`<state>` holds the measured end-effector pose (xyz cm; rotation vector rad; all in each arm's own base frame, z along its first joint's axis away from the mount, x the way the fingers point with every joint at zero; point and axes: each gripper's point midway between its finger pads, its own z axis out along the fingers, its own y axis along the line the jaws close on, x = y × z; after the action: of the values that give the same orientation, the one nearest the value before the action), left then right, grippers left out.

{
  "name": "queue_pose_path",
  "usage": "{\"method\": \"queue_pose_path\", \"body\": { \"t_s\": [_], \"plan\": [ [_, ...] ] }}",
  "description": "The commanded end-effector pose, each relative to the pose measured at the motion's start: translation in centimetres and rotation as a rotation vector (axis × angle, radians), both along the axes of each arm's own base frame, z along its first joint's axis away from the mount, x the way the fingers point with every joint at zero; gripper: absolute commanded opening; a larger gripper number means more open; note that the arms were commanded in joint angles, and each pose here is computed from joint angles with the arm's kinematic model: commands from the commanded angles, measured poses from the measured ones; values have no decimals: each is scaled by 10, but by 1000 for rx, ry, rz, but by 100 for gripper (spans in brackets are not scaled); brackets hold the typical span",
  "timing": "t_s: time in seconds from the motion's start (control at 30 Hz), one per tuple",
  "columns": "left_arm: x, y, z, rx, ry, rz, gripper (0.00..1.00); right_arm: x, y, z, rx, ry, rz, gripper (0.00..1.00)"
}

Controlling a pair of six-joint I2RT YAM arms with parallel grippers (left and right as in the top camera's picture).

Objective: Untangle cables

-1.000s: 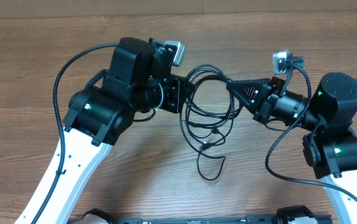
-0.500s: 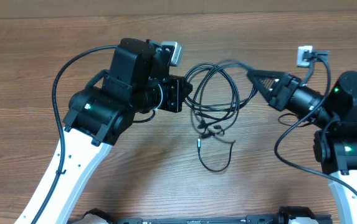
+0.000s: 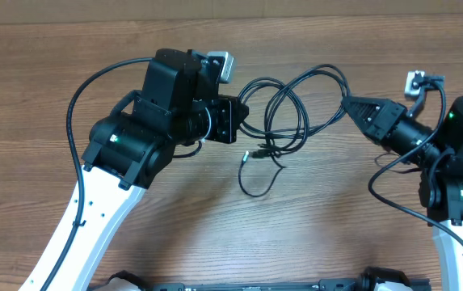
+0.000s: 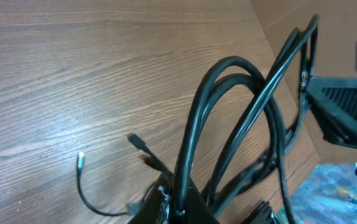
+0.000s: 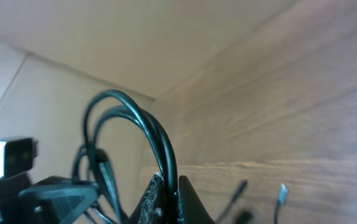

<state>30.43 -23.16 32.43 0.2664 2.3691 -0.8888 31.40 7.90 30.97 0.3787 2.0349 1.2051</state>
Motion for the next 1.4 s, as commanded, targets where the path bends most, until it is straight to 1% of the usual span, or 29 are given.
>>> {"method": "queue_pose_path", "body": {
  "t_s": [0.0,0.23,0.43,0.47,0.6,0.63,0.73,0.8,0.9,0.97,1.03,1.07,1.1,1.13,1.17,1.23,1.37],
  "plan": [
    [7,7,10,5,-37,35,4,8,-28,-8,-38,36,-138,4],
    [9,6,13,-4,-52,34,4,4,-39,-26,-56,120,-197,4],
    [10,5,15,-1,-73,25,4,2,-36,-28,-51,132,-184,4],
    [10,5,15,3,-79,20,4,1,-35,-27,-45,130,-173,17],
    [10,3,16,8,-93,3,4,-4,-22,-19,-25,91,-85,36],
    [10,2,18,4,-103,-9,4,-6,-16,-15,-20,67,-44,45],
    [8,-7,27,-24,-148,-73,4,-14,-3,-5,21,32,53,67],
    [6,-13,33,-46,-178,-114,4,-19,4,0,50,21,103,77],
    [3,-21,40,-71,-203,-150,4,-26,12,6,90,17,162,86],
    [0,-26,42,-76,-213,-164,4,-29,15,8,116,30,179,86],
    [-3,-31,45,-83,-224,-180,4,-31,17,9,148,55,184,81],
    [-4,-34,46,-86,-230,-187,4,-32,18,10,161,67,186,77],
    [-6,-37,47,-89,-237,-195,4,-33,19,10,178,85,185,69],
    [-7,-40,49,-92,-244,-201,4,-33,20,10,193,102,181,63],
    [-8,-43,50,-94,-250,-206,4,-33,21,10,208,119,178,60],
    [-10,-47,51,-98,-260,-216,4,-34,23,10,236,151,173,59],
    [-10,-54,52,-96,-275,-219,4,-36,28,11,260,182,183,62]
  ]
}}
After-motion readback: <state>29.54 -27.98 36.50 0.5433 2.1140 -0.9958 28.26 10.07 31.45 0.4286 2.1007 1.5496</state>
